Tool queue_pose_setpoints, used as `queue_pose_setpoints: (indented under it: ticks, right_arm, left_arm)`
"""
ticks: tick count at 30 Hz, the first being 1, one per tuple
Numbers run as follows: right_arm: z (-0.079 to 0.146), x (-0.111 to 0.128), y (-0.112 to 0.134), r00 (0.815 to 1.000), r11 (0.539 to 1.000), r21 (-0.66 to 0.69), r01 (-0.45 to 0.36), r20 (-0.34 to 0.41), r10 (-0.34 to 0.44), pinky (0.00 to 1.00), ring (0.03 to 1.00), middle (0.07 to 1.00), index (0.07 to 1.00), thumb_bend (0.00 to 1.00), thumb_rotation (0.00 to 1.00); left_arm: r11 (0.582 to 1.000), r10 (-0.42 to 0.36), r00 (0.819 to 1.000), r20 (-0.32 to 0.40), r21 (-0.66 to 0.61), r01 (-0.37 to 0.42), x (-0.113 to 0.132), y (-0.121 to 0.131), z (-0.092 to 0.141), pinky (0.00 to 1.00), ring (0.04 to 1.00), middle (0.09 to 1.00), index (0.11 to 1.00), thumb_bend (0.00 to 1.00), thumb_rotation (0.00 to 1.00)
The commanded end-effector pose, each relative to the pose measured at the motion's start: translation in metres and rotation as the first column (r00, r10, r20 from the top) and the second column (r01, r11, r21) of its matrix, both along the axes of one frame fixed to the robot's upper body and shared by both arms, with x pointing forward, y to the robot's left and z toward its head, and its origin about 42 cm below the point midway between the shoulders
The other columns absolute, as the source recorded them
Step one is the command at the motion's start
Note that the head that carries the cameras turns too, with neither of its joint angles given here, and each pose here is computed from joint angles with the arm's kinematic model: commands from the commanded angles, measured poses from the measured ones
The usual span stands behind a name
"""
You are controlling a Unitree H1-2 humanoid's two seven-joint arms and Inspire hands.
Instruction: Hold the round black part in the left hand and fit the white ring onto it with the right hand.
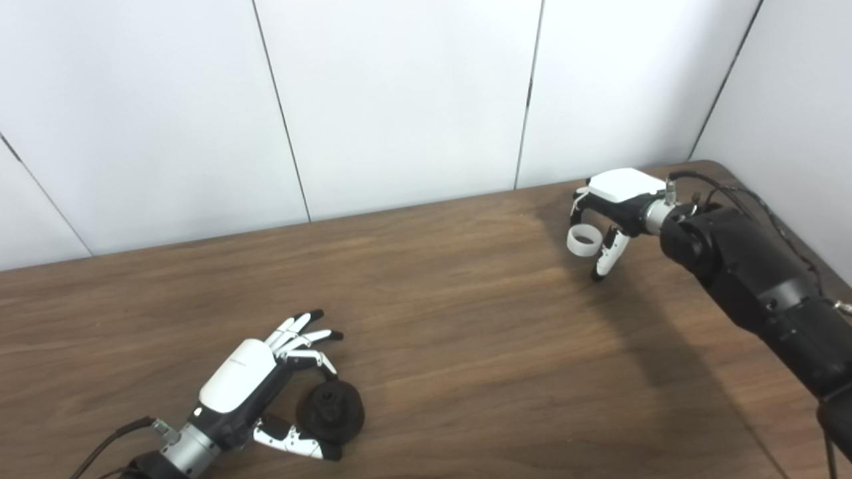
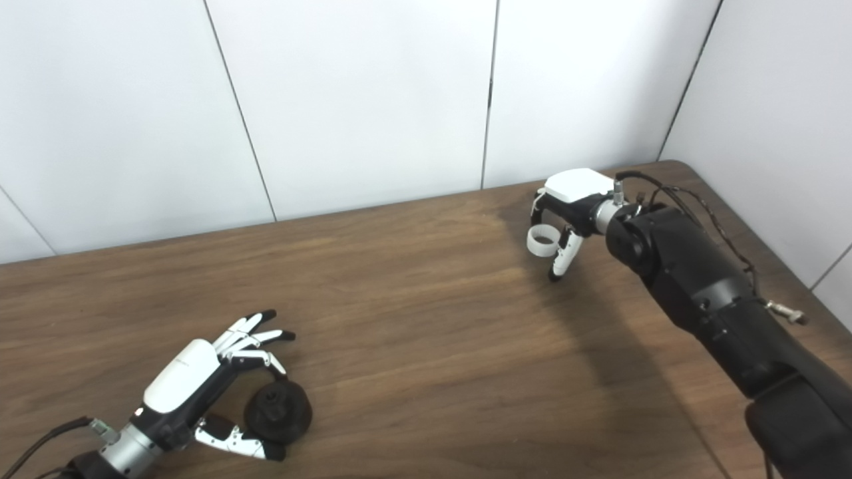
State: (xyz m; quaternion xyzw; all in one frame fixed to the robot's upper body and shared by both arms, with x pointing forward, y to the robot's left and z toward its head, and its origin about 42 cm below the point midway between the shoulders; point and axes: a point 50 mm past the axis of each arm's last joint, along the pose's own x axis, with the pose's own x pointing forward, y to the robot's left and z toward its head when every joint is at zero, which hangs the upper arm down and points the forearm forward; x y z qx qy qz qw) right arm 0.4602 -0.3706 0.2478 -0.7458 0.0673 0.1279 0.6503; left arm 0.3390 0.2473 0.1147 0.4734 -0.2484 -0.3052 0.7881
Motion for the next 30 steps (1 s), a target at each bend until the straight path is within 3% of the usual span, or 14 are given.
queue_pose_setpoints:
  ticks: [1,30]
  right_arm:
    - [0.0315,0.0095,-0.0024,0.997,1.000,-0.018,0.013,0.076,-0.012,0.97,1.000,0.930,0.710,0.89,0.26]
    - [0.0361,0.0061,-0.0056,0.997,1.000,0.000,0.016,0.081,-0.016,0.97,1.000,0.901,0.667,0.88,0.23]
  left_arm:
    - [0.996,-0.012,0.999,-0.051,0.088,0.017,-0.0116,0.0130,-0.0108,1.00,1.000,0.871,0.482,0.52,0.06]
    - [0.997,-0.007,0.998,-0.055,0.081,0.012,-0.0124,0.0138,-0.0118,1.00,1.000,0.869,0.482,0.52,0.06]
